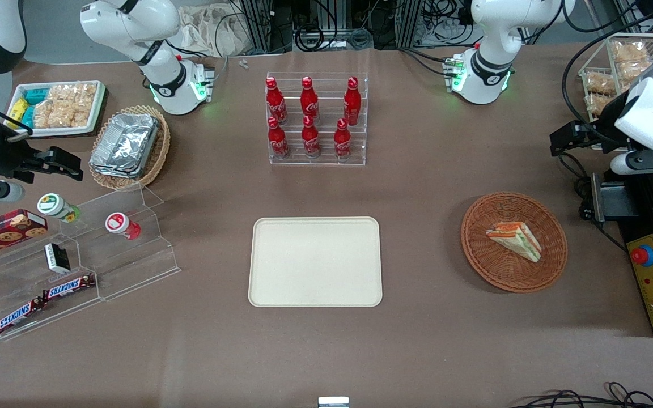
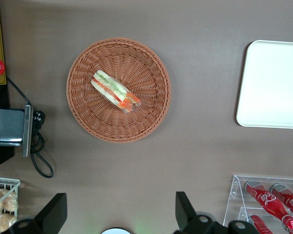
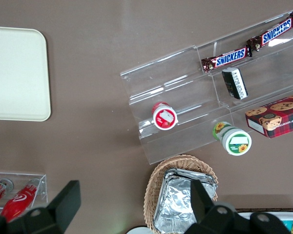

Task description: Place sandwich from basket to tray

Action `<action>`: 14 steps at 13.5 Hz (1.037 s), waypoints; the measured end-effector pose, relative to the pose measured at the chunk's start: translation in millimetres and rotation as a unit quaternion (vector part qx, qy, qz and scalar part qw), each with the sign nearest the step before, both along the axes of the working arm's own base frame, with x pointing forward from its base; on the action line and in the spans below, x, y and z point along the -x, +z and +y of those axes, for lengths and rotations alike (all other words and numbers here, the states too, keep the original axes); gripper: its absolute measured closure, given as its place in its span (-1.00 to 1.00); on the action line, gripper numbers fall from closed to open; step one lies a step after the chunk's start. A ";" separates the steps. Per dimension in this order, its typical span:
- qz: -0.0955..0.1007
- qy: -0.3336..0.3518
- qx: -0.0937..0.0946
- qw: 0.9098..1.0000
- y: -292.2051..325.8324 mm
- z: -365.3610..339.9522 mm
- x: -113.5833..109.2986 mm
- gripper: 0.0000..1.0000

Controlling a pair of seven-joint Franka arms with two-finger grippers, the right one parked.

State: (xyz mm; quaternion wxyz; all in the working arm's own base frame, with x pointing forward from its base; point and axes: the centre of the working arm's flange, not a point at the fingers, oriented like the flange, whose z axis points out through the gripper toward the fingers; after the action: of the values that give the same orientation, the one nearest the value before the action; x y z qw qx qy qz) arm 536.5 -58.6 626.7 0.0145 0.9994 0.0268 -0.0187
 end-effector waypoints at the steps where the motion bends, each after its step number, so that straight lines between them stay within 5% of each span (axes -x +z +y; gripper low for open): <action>1: 0.000 0.000 -0.001 1.000 -0.1 0.2 0.0 -1.00; 5: 0.007 0.015 -0.008 1.000 -5.6 3.7 -2.5 -1.00; 9: 0.036 0.073 -0.017 0.997 -47.7 10.3 -8.0 -1.00; 14: 0.033 0.157 -0.021 0.987 -128.6 28.8 -13.5 -1.00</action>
State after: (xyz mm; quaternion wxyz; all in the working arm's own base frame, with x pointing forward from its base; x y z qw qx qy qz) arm 550.0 -29.8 498.0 -0.0047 0.9817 0.1843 -0.0483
